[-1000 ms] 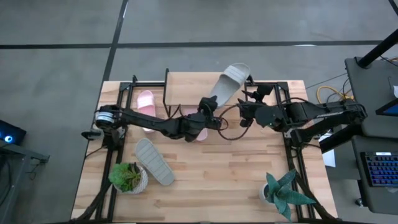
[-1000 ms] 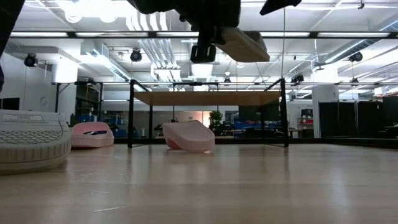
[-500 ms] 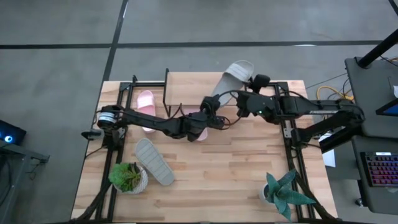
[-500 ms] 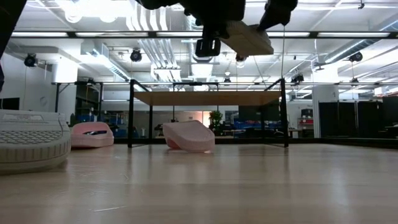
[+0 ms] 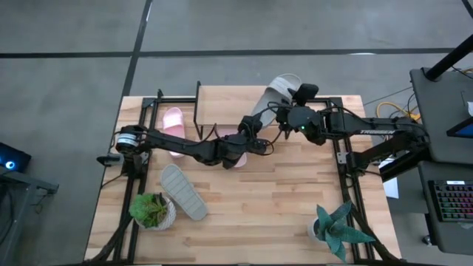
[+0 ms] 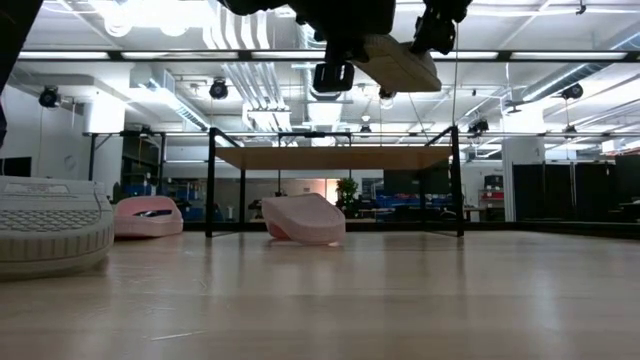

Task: Pick and place slides into the shelf
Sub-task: Put the right gray slide on the shelf

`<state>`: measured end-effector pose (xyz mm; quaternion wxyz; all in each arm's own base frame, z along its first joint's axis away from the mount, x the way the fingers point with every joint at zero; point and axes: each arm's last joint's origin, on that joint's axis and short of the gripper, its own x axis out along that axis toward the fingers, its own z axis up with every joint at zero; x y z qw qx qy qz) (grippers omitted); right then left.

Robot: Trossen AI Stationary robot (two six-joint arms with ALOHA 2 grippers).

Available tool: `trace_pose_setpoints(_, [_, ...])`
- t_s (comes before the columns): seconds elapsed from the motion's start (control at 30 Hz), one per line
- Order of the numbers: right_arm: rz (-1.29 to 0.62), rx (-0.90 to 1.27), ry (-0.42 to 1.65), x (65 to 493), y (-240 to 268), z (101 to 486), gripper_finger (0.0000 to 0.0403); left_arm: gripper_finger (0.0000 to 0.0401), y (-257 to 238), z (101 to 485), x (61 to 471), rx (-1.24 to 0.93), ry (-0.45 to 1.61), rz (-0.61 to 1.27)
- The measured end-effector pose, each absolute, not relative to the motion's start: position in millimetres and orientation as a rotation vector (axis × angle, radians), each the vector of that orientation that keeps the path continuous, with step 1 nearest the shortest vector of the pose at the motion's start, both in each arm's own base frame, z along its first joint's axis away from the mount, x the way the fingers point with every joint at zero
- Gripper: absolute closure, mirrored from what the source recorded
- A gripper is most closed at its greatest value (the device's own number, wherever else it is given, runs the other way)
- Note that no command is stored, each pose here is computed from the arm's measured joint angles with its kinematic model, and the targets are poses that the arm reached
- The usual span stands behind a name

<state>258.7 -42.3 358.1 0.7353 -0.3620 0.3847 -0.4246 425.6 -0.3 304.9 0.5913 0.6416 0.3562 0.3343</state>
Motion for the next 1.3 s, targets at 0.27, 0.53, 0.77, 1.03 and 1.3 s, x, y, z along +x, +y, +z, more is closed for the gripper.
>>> trace_pose_setpoints(0.27, [-0.951,-0.774,0.850,257.8,-51.0,358.3,0.0198,0.0371,-0.2,304.9,425.6,1.493,0.830,0.779])
trace_pose_setpoints(0.53, [-0.949,-0.773,0.851,257.7,-51.2,358.2,0.0269,0.0371,-0.2,305.2,425.6,1.492,0.827,0.780])
trace_pose_setpoints(0.77, [-0.924,-0.792,0.868,257.6,-51.1,357.3,0.0384,0.0371,-0.4,306.8,425.7,1.482,0.810,0.792])
trace_pose_setpoints(1.03, [-0.924,-0.800,0.873,257.5,-51.1,357.4,0.0393,0.0371,-0.4,307.1,425.7,1.478,0.806,0.794])
trace_pose_setpoints(1.3, [-0.929,-0.801,0.873,257.4,-51.2,357.5,0.0394,0.0302,-1.2,307.3,425.8,1.454,0.786,0.799])
